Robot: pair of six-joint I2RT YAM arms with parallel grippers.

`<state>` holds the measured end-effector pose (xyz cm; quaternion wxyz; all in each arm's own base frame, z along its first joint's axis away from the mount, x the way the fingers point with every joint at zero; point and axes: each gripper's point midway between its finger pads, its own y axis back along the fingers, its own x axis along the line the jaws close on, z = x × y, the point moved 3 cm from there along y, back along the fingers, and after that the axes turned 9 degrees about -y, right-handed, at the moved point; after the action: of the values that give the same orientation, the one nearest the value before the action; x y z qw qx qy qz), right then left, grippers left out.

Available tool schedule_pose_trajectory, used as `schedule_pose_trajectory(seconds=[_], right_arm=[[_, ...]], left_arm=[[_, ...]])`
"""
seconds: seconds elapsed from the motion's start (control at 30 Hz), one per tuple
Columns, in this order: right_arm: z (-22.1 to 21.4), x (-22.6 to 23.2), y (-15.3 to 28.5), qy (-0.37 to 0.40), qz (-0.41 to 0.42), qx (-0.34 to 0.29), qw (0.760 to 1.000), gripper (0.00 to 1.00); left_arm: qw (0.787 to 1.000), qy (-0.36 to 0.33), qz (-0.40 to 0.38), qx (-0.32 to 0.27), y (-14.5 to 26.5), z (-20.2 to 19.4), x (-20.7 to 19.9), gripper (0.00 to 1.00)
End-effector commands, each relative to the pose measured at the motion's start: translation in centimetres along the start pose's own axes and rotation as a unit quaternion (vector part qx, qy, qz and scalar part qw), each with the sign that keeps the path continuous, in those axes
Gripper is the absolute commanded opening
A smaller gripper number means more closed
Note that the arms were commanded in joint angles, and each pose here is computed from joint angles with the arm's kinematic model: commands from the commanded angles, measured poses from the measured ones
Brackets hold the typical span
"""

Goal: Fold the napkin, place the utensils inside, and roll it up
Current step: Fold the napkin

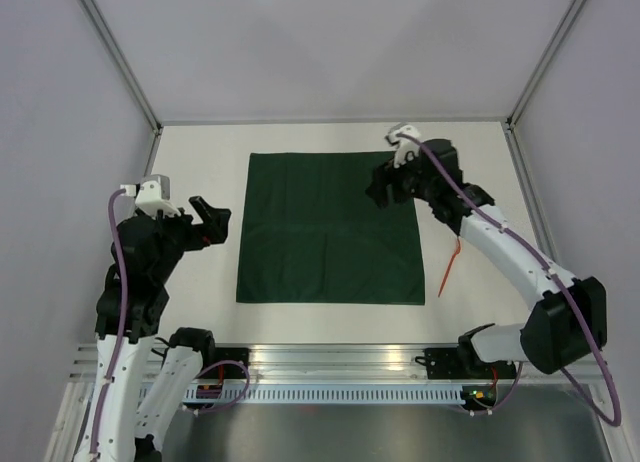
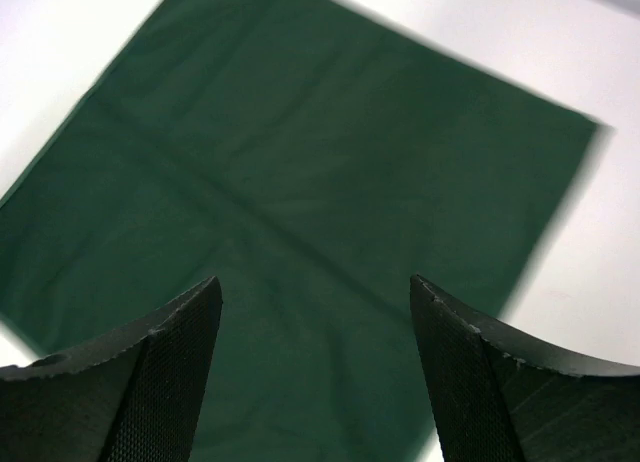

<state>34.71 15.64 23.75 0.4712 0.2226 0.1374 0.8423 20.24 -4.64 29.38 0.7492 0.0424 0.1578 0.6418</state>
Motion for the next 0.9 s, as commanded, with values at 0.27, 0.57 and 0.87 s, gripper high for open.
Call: schedule_pose_trajectory(seconds=[0.27,0.57,0.87], right_arm=[[-10.3,19.9,-7.5,0.141,0.134,0.145,0.97,0.64],[-16.4,32.1,-9.0,0.214,0.217,0.173,0.936,0.6],[-20.8,36.2,-10.0,0.232,0.217,0.192,0.928,0.6]], left_arm=[[0.996,-0.009,-0.013,-0.092,2.5,10.7,-1.9,1.0],[0.994,-0.003,-0.017,-0.103,3.7,12.7,-2.4,1.0],[0.995,-0.002,-0.016,-0.103,4.4,12.4,-2.4,1.0]])
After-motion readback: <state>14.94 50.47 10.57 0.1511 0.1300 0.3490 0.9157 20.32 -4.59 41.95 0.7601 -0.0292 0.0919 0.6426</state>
